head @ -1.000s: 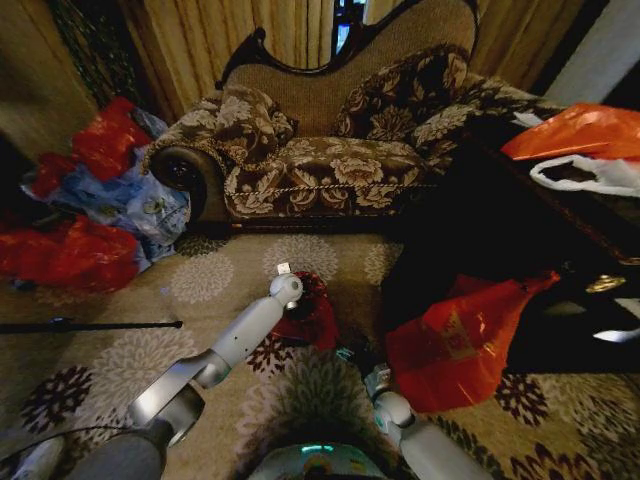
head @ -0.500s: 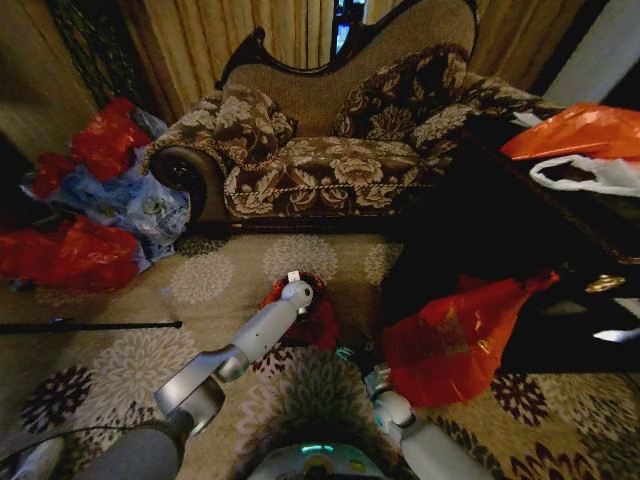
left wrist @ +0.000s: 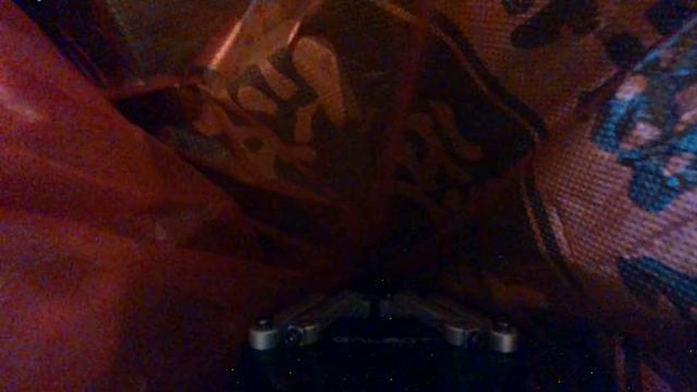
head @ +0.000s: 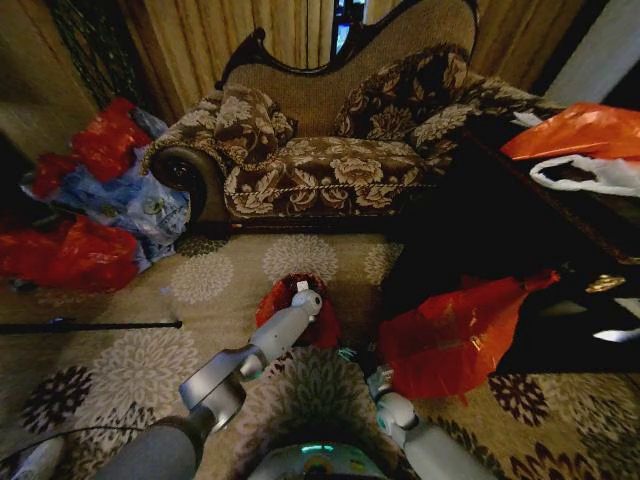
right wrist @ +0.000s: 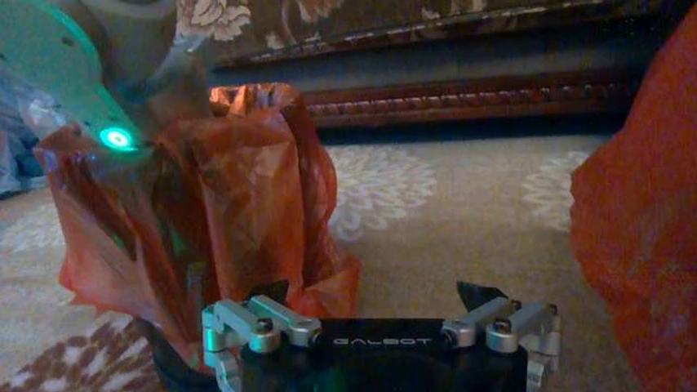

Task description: Place a garbage bag over the trash bin.

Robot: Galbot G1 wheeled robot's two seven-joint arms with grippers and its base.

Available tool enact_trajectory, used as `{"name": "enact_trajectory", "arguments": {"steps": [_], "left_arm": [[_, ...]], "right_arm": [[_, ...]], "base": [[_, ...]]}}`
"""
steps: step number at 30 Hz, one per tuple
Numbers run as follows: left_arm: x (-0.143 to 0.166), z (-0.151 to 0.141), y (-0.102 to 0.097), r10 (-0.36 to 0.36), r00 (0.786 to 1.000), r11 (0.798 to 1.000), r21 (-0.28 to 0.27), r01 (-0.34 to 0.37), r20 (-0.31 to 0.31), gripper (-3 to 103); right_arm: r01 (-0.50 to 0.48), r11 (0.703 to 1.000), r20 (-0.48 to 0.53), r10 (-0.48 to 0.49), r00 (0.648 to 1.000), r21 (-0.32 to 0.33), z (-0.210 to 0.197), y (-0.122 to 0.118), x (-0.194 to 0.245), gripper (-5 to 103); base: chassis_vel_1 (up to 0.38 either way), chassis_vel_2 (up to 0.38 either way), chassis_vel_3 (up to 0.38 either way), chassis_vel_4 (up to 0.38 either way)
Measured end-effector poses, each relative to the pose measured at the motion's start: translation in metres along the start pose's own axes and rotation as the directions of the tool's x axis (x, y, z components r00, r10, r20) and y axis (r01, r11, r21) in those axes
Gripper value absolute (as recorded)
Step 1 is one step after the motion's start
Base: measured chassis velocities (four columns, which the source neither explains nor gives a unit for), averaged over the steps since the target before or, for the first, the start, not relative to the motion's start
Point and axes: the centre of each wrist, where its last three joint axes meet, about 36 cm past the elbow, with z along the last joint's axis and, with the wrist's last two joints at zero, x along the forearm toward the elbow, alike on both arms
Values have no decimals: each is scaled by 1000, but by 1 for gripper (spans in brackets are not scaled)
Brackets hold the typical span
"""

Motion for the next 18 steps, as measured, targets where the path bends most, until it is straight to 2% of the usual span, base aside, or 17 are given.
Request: {"name": "enact_trajectory", "arguments": {"steps": [6, 9, 16, 18], "left_arm": [[-5, -1, 7, -5, 1000, 1000, 17, 5, -27, 0], [-8, -2, 16, -17, 999, 999, 29, 18, -35, 0], [-12, -10, 52, -64, 998, 996, 67, 65, -19, 0], [-12, -12, 55, -65, 998, 995, 70, 66, -13, 0]], "right_arm": [[10, 1000, 12, -10, 1000, -5, -6, 7, 1, 100], [13, 1000, 17, -13, 1000, -5, -9, 9, 1, 100], [22, 1000, 26, -21, 999, -7, -16, 15, 1, 100], [21, 1000, 26, -21, 999, -8, -16, 16, 1, 100]], "base": [[0, 0, 0, 0], [0, 0, 0, 0], [0, 0, 0, 0], [0, 0, 0, 0]]}}
